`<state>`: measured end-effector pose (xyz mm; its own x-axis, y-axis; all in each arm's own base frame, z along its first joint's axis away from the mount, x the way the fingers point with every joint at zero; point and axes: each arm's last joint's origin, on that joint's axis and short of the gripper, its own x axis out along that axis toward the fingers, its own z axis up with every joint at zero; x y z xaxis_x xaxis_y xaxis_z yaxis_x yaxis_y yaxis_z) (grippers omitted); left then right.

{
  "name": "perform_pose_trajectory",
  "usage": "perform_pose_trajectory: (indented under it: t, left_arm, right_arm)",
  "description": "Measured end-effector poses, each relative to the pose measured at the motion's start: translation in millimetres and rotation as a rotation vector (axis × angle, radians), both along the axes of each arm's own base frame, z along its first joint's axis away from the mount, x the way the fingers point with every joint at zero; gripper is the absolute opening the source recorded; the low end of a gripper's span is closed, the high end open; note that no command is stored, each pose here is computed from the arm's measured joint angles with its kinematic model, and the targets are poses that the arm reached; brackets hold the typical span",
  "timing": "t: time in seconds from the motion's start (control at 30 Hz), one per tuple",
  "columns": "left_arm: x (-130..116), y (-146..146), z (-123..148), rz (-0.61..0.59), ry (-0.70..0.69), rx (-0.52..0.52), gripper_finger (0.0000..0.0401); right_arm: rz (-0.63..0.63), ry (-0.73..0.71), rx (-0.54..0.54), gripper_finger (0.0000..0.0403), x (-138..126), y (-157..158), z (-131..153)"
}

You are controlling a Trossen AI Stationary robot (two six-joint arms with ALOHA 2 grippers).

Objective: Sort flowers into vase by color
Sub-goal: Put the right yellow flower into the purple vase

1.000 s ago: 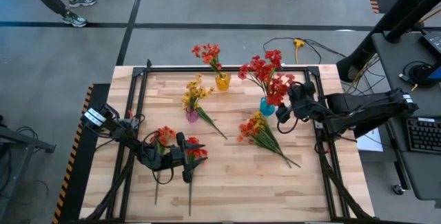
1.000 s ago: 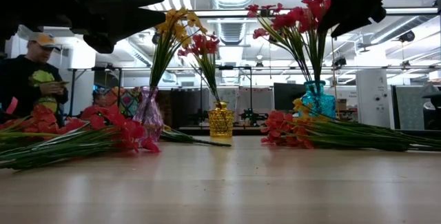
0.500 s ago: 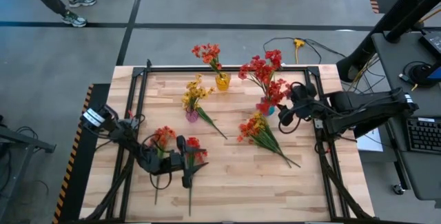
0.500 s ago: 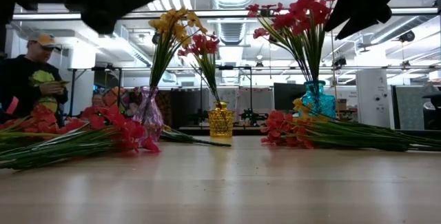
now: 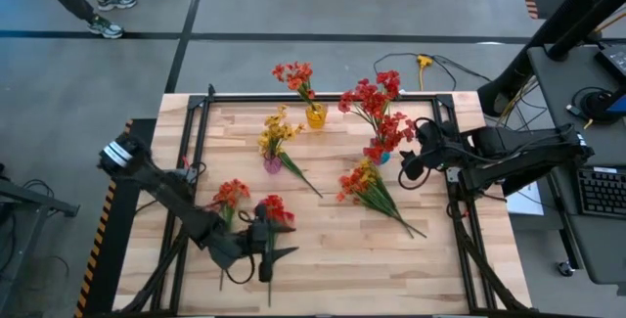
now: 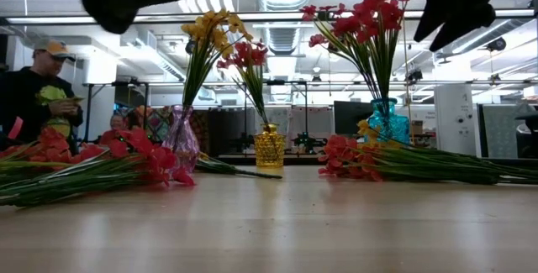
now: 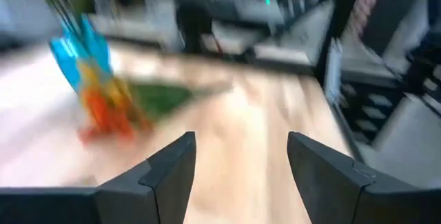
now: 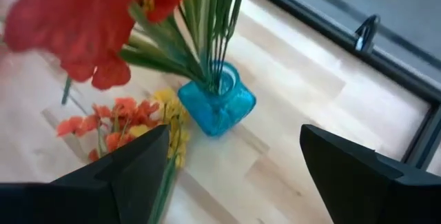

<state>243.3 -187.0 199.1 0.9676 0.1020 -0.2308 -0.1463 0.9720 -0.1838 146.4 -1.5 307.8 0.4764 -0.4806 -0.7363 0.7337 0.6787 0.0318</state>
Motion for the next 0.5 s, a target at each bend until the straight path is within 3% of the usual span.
perform_pose_trajectory:
  t: [0.2,0.5]
  left_arm:
    - [-14,-5,20,0.053,0.316,-0.103,0.0212]
    - [-40,-26,58,0.162,0.531,-0.207,0.0212]
  right_arm:
    - [-0.013,0.021,0.049,0.0315,-3,1,-2]
    - [-0.001,0.05,0.144,0.0314,-5,3,-5]
